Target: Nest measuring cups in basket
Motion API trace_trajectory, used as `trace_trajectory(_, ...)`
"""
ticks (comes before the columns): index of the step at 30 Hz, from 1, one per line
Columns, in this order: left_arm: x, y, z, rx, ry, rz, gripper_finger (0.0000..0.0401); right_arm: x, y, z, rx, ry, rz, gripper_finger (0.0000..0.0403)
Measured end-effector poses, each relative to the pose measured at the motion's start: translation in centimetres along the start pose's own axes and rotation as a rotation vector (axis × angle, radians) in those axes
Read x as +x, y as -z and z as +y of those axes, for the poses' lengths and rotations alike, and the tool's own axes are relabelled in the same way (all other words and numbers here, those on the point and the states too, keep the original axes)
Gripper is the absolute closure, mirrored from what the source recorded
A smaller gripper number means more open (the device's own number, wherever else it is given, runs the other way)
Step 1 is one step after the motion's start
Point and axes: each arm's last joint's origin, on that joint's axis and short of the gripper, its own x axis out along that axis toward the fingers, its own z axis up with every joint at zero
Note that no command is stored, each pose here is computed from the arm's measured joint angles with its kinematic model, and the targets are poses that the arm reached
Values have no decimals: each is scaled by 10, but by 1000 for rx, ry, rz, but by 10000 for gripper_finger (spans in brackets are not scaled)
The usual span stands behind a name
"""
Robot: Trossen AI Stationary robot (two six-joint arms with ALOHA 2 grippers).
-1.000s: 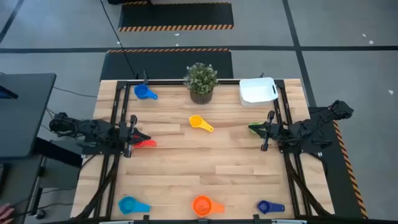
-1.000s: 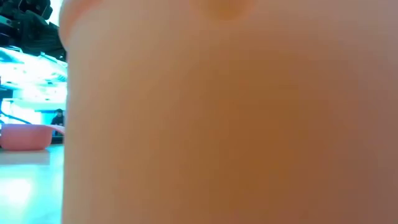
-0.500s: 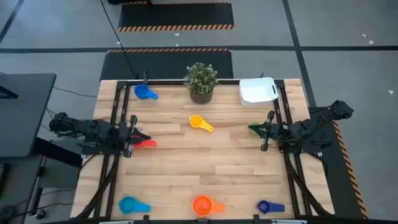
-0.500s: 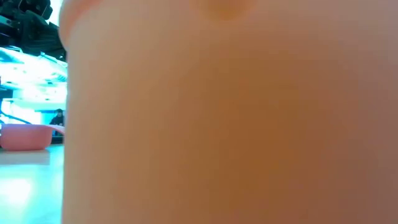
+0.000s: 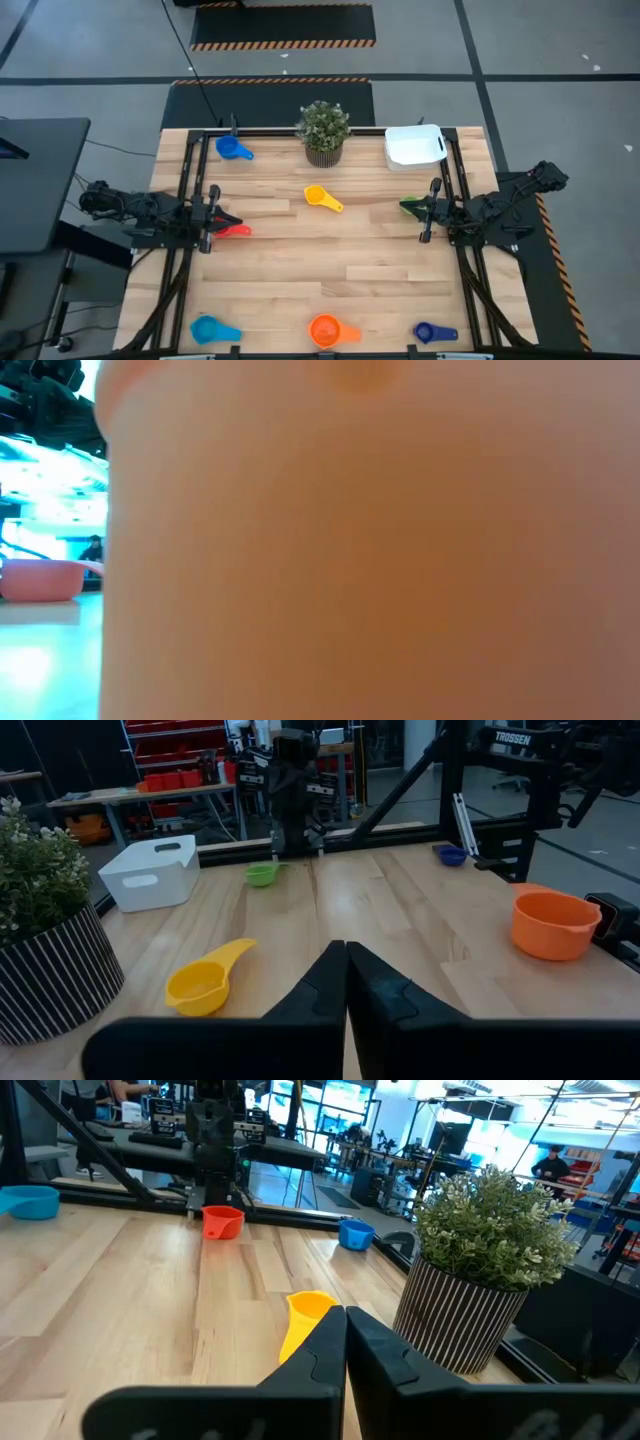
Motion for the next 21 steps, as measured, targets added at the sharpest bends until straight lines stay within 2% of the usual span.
trace_trajectory(5, 0, -1, 0, -7, -1, -8, 388, 0, 0, 0, 0, 0, 0, 385)
trace_trajectory(15, 0, -5, 0, -243, 5, -50, 388, 0, 0, 0, 0, 0, 0, 385)
trace_trajectory(21, 0, -5, 0, -226, 1, -50, 388, 0, 0, 0, 0, 0, 0, 385)
